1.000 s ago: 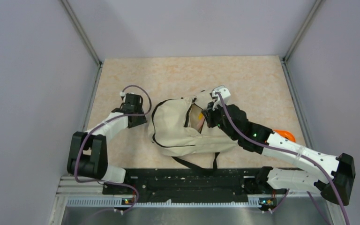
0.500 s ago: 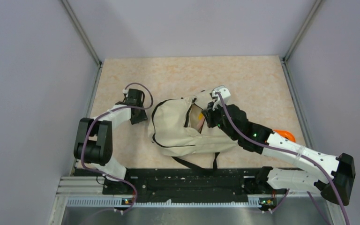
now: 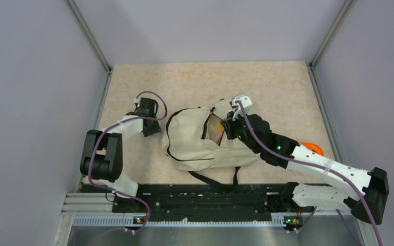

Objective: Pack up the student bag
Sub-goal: Pick up the stationery from the center of the board.

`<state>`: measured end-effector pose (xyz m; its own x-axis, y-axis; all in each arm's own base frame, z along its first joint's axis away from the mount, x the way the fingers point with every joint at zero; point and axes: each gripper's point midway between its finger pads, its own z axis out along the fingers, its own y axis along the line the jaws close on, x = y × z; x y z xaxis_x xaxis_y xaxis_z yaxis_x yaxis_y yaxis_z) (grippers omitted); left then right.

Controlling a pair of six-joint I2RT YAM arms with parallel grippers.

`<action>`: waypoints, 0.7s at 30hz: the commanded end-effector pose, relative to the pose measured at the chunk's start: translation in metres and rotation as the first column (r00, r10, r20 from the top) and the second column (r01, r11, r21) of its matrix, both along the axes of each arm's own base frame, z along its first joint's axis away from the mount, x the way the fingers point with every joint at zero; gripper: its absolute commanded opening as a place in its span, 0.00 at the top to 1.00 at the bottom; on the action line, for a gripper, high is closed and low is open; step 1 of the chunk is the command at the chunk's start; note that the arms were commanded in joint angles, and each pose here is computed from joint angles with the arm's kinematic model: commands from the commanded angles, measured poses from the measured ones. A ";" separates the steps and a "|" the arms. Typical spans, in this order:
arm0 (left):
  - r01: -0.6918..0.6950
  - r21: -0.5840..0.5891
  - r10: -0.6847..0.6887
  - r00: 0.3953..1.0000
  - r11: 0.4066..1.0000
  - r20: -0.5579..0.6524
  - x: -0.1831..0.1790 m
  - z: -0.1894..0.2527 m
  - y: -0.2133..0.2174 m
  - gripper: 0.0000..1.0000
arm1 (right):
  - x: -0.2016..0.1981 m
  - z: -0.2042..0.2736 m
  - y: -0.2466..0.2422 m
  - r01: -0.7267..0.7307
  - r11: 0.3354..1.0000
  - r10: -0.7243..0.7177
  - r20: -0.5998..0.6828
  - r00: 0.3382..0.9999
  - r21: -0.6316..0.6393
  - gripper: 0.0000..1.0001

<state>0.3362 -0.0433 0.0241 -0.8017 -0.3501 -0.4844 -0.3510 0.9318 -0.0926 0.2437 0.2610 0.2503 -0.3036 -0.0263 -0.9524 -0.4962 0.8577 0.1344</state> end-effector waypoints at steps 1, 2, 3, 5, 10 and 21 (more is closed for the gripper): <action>-0.010 -0.016 0.010 1.000 1.000 -0.018 -0.015 0.000 0.001 0.61 | 0.006 0.036 0.004 0.016 0.994 -0.024 0.076 0.997 0.110 1.00; -0.009 -0.022 0.009 1.000 1.000 -0.018 -0.017 0.000 0.000 0.61 | 0.006 0.036 0.004 0.015 0.994 -0.023 0.075 0.997 0.113 1.00; -0.007 -0.028 0.007 1.000 1.000 -0.017 -0.019 0.000 -0.001 0.61 | 0.006 0.036 0.005 0.014 0.993 -0.022 0.075 0.997 0.113 1.00; -0.010 -0.036 0.010 1.000 0.999 -0.013 -0.022 0.000 -0.001 0.60 | 0.006 0.037 0.005 0.014 0.993 -0.022 0.076 0.997 0.114 1.00; -0.006 -0.066 0.005 1.000 0.998 -0.008 -0.026 0.001 -0.006 0.60 | 0.006 0.037 0.005 0.011 0.993 -0.020 0.076 0.997 0.115 1.00; -0.012 -0.062 0.010 0.999 0.998 -0.033 -0.037 -0.007 -0.006 0.69 | 0.005 0.038 0.006 0.005 0.992 -0.015 0.076 0.997 0.123 1.00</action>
